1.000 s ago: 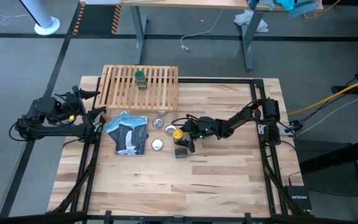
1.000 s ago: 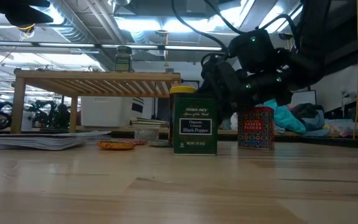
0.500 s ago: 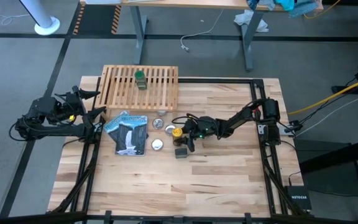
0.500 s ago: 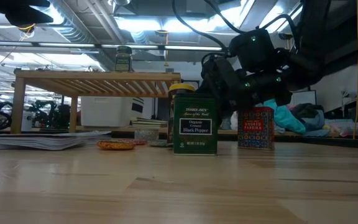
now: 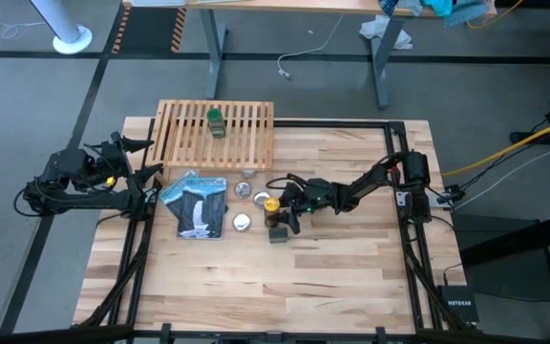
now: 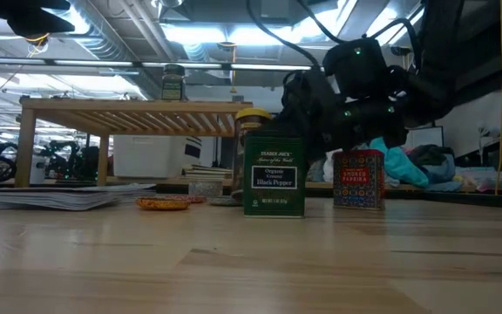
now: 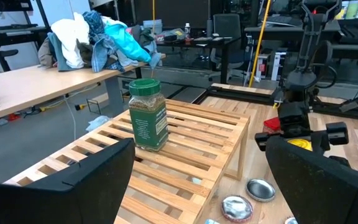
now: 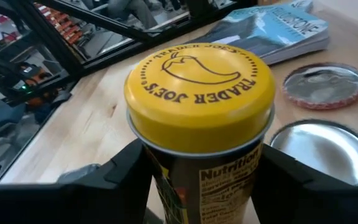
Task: Shelf spices
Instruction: Put the yellow seasoning bottle on the shelf
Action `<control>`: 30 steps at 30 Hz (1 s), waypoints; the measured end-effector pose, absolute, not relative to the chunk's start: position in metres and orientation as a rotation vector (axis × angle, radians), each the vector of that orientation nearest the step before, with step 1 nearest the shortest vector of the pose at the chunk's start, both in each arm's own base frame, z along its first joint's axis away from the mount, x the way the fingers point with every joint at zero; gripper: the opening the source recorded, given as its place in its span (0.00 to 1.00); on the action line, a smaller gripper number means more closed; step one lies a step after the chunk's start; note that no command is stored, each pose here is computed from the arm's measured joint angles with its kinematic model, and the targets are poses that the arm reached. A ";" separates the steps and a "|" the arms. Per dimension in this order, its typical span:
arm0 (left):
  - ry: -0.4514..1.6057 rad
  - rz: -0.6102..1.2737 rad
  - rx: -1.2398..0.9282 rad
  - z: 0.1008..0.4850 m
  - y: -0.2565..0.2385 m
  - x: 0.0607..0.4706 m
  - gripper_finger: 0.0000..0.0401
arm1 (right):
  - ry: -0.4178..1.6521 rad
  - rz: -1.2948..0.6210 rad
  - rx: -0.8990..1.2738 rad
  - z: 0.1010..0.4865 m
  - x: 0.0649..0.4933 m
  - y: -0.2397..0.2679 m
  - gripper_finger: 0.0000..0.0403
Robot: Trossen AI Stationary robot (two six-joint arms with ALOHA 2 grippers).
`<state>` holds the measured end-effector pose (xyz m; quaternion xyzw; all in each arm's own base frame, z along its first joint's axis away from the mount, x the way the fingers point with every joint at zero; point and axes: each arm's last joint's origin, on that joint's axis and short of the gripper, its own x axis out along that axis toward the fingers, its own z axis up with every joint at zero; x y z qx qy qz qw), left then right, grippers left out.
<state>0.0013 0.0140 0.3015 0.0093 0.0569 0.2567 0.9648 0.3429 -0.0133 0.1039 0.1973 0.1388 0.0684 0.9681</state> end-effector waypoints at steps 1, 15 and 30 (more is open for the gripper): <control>0.115 0.520 0.019 0.301 0.014 0.001 0.89 | 0.277 0.141 0.398 0.104 0.343 -0.013 0.54; 0.115 0.519 0.019 0.301 0.014 0.001 0.89 | 0.215 0.180 0.368 0.134 0.340 -0.012 0.54; 0.115 0.520 0.019 0.301 0.014 0.001 0.89 | 0.108 0.074 0.250 0.190 0.326 -0.021 0.54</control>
